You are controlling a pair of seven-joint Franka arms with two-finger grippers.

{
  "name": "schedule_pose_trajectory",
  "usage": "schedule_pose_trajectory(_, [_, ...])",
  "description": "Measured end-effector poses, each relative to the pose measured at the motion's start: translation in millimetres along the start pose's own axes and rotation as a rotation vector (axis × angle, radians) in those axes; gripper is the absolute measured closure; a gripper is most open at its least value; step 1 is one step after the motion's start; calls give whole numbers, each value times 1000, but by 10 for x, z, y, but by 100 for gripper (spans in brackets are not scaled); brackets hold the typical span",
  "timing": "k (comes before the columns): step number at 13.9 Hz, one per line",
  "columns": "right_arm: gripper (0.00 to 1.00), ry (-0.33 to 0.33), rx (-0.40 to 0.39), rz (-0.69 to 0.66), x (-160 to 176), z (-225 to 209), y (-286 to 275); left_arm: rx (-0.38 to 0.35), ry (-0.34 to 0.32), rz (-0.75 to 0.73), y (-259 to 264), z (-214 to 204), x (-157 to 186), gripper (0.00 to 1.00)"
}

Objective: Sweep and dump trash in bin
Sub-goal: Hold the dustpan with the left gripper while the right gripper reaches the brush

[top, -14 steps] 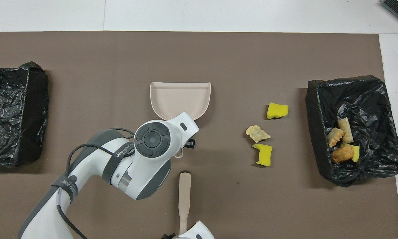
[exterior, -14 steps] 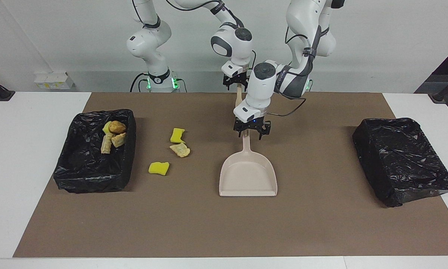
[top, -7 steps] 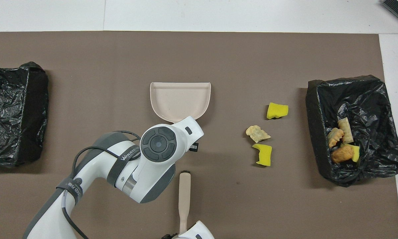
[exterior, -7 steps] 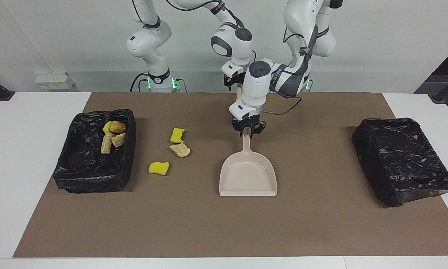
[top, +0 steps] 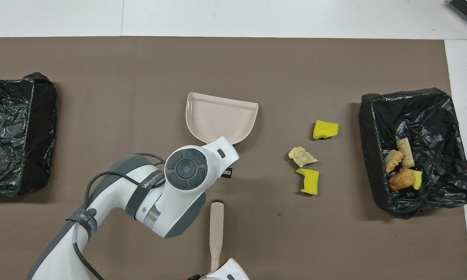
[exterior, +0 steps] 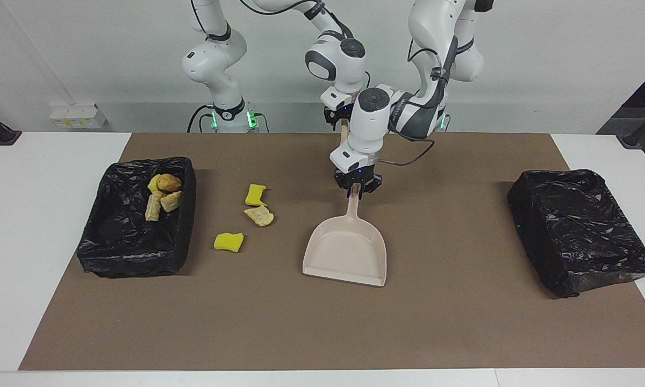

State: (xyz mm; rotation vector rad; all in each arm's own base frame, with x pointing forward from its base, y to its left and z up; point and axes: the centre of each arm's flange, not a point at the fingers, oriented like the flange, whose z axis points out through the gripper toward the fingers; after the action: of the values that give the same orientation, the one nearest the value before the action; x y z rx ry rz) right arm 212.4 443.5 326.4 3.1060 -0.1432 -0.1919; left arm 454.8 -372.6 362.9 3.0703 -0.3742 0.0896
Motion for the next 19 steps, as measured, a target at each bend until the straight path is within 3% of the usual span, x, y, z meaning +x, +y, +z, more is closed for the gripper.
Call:
schedule_pose_trajectory(3, [47,-6,-32,-10,2,-34,-14,1,-1,1,2,2,-3,67])
schedule_pose_trajectory(6, [57,-6,-36,-11,22,-70,-35,2,-2,2,2,3,-5,67])
schedule_pose_trajectory(10, [61,-3,-26,-11,53,-112,-102,19,-7,16,3,7,-19,67])
schedule_pose_trajectory(12, [74,-2,-22,-12,66,-126,-133,29,-13,23,5,3,-34,67])
schedule_pose_trajectory(19, [74,30,-29,-86,103,-185,-164,59,-58,17,-65,-103,-75,67])
